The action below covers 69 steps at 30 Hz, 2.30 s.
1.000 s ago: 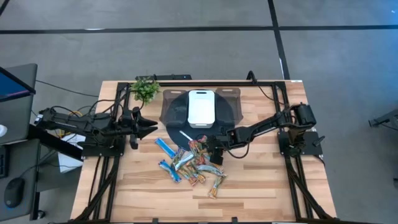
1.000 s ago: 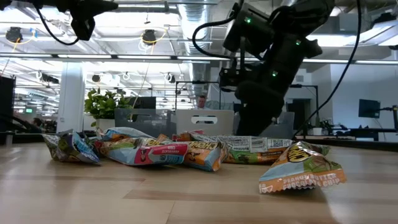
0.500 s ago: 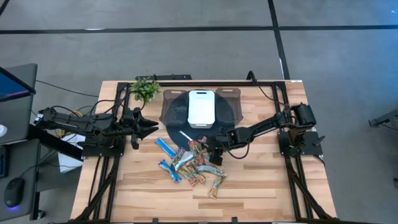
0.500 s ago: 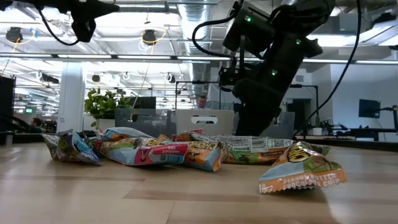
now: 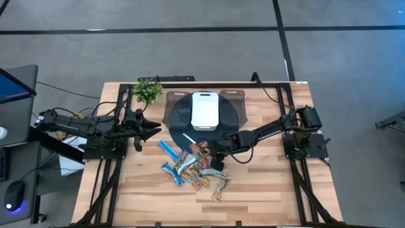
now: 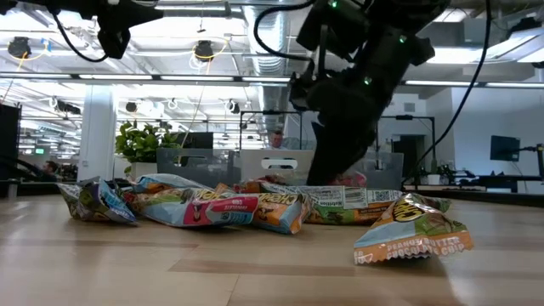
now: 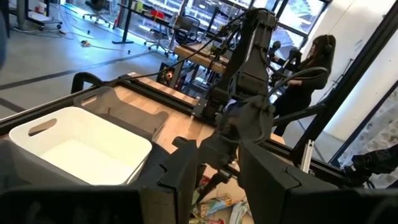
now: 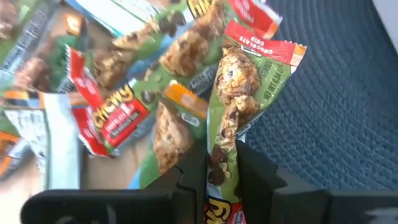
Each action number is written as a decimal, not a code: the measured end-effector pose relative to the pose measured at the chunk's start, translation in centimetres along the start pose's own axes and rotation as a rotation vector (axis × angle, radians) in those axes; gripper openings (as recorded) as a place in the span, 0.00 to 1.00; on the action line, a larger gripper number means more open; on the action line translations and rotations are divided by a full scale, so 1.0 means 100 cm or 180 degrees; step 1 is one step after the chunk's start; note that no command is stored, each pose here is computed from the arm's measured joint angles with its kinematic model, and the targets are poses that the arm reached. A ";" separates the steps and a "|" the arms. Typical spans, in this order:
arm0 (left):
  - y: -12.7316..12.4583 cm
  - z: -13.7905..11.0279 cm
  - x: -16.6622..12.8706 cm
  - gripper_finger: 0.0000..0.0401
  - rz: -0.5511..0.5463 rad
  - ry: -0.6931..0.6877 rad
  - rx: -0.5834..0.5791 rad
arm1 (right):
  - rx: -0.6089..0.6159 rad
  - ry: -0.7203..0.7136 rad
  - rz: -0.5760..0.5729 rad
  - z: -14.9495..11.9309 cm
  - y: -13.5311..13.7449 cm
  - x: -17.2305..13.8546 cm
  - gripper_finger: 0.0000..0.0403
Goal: Pick and place Granola Bars by type
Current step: Put the red granola bar into the right black bin, then put the blue granola bar into the left black bin
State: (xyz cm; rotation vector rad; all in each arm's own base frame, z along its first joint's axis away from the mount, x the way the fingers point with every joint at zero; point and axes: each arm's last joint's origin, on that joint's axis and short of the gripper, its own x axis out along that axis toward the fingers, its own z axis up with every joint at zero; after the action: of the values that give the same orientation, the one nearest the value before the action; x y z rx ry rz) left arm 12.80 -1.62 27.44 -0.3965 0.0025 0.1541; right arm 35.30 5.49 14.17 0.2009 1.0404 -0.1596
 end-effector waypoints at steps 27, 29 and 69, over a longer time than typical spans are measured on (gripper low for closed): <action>0.007 -0.014 -0.001 0.28 0.0203 0.0432 0.0306 | 0.1929 -0.0609 -0.1080 0.037 -0.108 -0.153 0.16; 0.007 -0.014 -0.001 0.28 0.0225 0.0431 0.0344 | 0.2030 -0.0519 -0.1201 0.035 -0.123 -0.152 0.16; 0.001 -0.046 0.017 0.28 -0.0432 0.1640 0.0006 | 0.0095 -0.0591 -0.1095 0.041 -0.097 -0.163 0.53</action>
State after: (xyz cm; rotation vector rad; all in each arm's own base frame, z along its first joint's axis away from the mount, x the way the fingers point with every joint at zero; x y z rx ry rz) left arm 14.62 -3.01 23.13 -0.4242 0.4823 -0.0851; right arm 28.42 -4.35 29.47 0.0311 0.8813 -0.4965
